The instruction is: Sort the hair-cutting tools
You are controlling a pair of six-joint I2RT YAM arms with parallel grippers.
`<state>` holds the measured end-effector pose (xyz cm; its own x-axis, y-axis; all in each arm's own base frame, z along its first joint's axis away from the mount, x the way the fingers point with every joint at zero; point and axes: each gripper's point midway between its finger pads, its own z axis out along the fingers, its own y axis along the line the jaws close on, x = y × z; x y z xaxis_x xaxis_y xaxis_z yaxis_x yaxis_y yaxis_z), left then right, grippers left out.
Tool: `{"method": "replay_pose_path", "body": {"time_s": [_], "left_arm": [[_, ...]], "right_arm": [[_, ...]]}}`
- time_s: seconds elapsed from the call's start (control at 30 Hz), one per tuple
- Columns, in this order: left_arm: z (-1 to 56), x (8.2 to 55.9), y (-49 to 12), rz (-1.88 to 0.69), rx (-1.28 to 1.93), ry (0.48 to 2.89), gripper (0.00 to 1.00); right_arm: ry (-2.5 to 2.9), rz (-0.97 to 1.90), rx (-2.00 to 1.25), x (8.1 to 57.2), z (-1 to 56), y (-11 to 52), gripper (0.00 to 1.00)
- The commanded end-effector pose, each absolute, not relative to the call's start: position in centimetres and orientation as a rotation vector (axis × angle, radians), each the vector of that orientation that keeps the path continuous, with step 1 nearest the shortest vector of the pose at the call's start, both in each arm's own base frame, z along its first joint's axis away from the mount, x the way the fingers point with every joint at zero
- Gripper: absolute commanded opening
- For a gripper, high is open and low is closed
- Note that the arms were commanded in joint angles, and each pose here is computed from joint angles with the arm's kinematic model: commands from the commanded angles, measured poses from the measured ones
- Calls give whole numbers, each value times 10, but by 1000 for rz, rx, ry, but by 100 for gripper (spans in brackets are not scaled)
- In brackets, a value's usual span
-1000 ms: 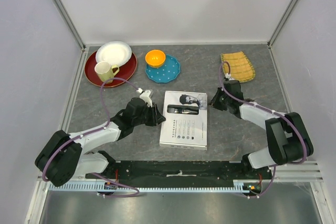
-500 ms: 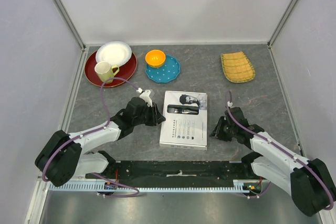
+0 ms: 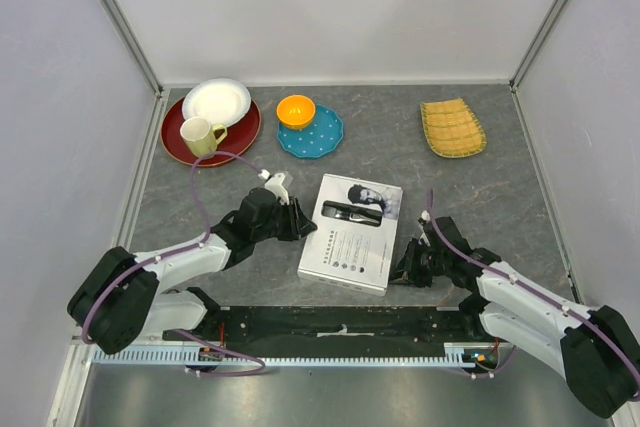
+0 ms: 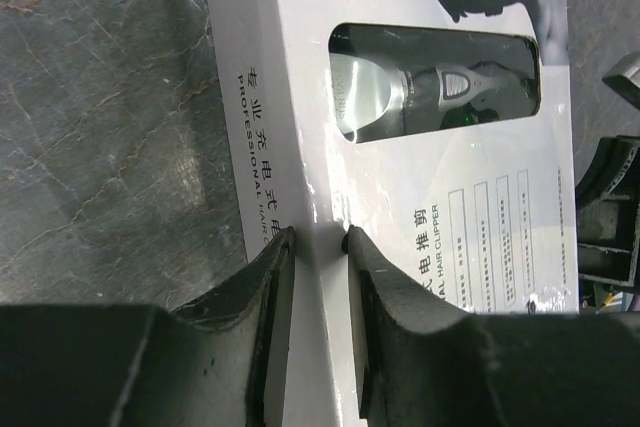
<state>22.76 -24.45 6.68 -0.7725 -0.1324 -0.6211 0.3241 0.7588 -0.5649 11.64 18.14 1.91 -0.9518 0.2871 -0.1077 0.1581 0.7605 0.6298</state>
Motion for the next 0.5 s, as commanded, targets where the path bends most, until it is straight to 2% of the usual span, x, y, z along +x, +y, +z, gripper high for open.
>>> {"method": "replay_pose_path", "body": {"time_s": [0.0, 0.2, 0.33, 0.4, 0.43, 0.47], "left_arm": [[38, 194, -247, -944, 153, 2417, 33], [40, 187, -253, -999, 155, 2401, 32], [41, 201, -229, -796, 101, 2402, 33], [56, 203, -212, -690, 75, 2396, 38], [61, 212, -196, -581, 41, 2366, 41], [86, 219, -192, -577, 22, 2294, 47]], "right_arm": [[2537, 1366, 336, 131, 73, 223, 19], [2393, 1453, 318, 147, 100, 232, 20], [2501, 1077, 325, 159, 89, 202, 25], [2464, 860, 342, 173, 91, 177, 36], [2477, 776, 356, 172, 96, 165, 44], [2446, 732, 368, 174, 104, 157, 55]]}}
